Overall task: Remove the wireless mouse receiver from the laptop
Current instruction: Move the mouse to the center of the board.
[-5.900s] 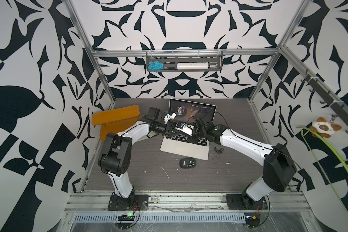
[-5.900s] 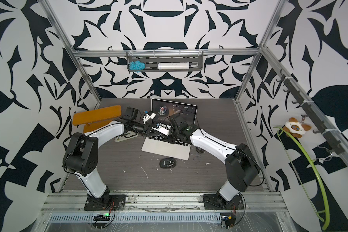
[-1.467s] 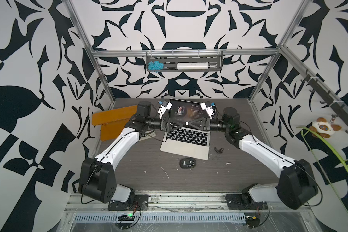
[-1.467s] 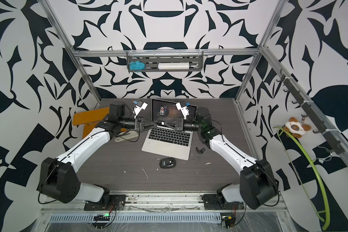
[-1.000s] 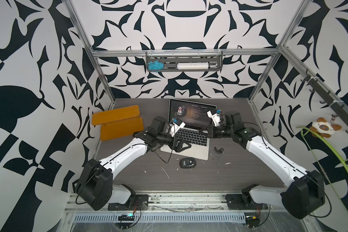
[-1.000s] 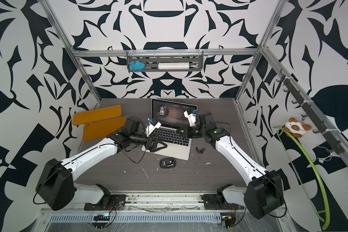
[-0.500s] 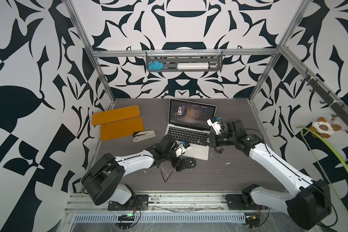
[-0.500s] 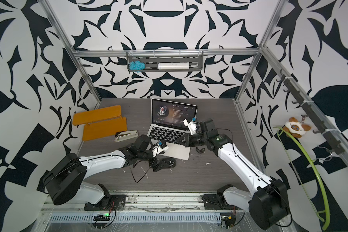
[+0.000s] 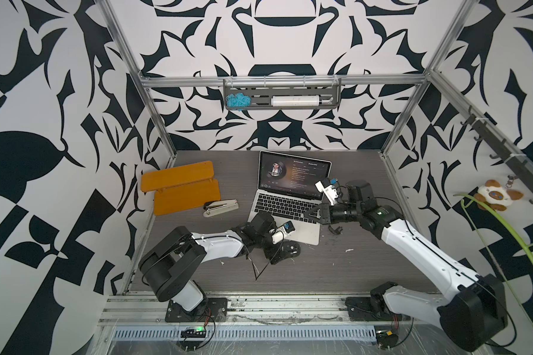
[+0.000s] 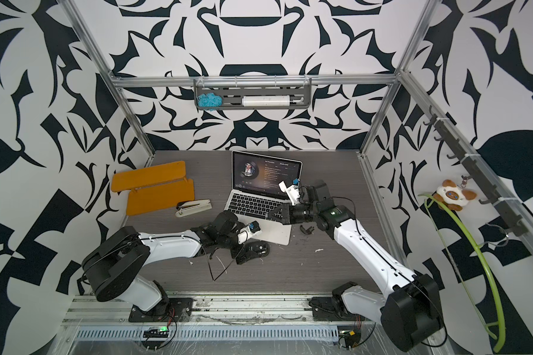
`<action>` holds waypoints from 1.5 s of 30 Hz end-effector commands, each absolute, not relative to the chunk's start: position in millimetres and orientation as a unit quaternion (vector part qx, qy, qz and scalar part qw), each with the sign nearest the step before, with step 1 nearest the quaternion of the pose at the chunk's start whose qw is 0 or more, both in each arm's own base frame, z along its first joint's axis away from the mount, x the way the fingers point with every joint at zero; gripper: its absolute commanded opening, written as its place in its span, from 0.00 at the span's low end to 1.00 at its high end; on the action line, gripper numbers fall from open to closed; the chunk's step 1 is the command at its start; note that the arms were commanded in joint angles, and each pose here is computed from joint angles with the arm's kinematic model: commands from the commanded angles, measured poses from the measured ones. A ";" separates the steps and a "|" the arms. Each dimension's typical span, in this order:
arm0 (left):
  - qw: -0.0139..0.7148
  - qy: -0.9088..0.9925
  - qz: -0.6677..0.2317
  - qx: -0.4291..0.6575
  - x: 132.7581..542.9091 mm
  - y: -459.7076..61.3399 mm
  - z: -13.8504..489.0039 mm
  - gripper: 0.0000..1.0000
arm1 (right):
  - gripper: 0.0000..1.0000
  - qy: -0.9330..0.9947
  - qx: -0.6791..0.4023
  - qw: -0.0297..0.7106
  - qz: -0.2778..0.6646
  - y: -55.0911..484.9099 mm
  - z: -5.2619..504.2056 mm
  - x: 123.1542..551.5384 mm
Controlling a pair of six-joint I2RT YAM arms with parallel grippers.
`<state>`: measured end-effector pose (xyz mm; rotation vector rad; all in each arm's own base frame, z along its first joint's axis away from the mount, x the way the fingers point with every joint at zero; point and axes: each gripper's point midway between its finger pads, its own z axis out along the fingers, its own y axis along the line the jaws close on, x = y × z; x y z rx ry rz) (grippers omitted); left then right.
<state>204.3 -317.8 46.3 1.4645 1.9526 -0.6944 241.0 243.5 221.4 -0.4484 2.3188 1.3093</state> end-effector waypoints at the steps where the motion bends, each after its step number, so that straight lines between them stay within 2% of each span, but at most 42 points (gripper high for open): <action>1: 0.287 0.734 -0.248 0.563 201.2 -314.4 29.3 0.99 | 0.00 0.817 -0.178 0.238 0.494 248.7 241.5 238.9; 9: 0.279 0.732 -0.253 0.568 196.0 -317.9 10.6 0.99 | 0.00 0.813 -0.180 0.245 0.497 250.4 250.2 242.2; 14: 0.300 0.725 -0.251 0.567 192.5 -319.5 10.2 1.00 | 0.00 0.817 -0.177 0.238 0.495 250.4 243.2 242.8; 20: 0.306 0.726 -0.253 0.562 182.1 -320.7 -0.5 0.93 | 0.00 0.821 -0.171 0.238 0.490 250.3 241.2 246.9; 27: 0.307 0.731 -0.255 0.553 171.1 -327.7 -14.8 0.74 | 0.00 0.827 -0.163 0.232 0.486 250.3 236.8 249.6; 37: 0.290 0.719 -0.262 0.575 146.1 -344.6 -19.5 0.56 | 0.00 0.831 -0.160 0.253 0.469 243.2 240.2 252.7; 43: 0.290 0.694 -0.282 0.596 125.9 -376.5 -13.6 0.56 | 0.00 0.834 -0.146 0.267 0.461 230.1 243.4 259.8; 45: 0.289 0.694 -0.288 0.593 124.7 -382.3 -16.4 0.59 | 0.00 0.836 -0.139 0.269 0.457 226.0 241.3 262.2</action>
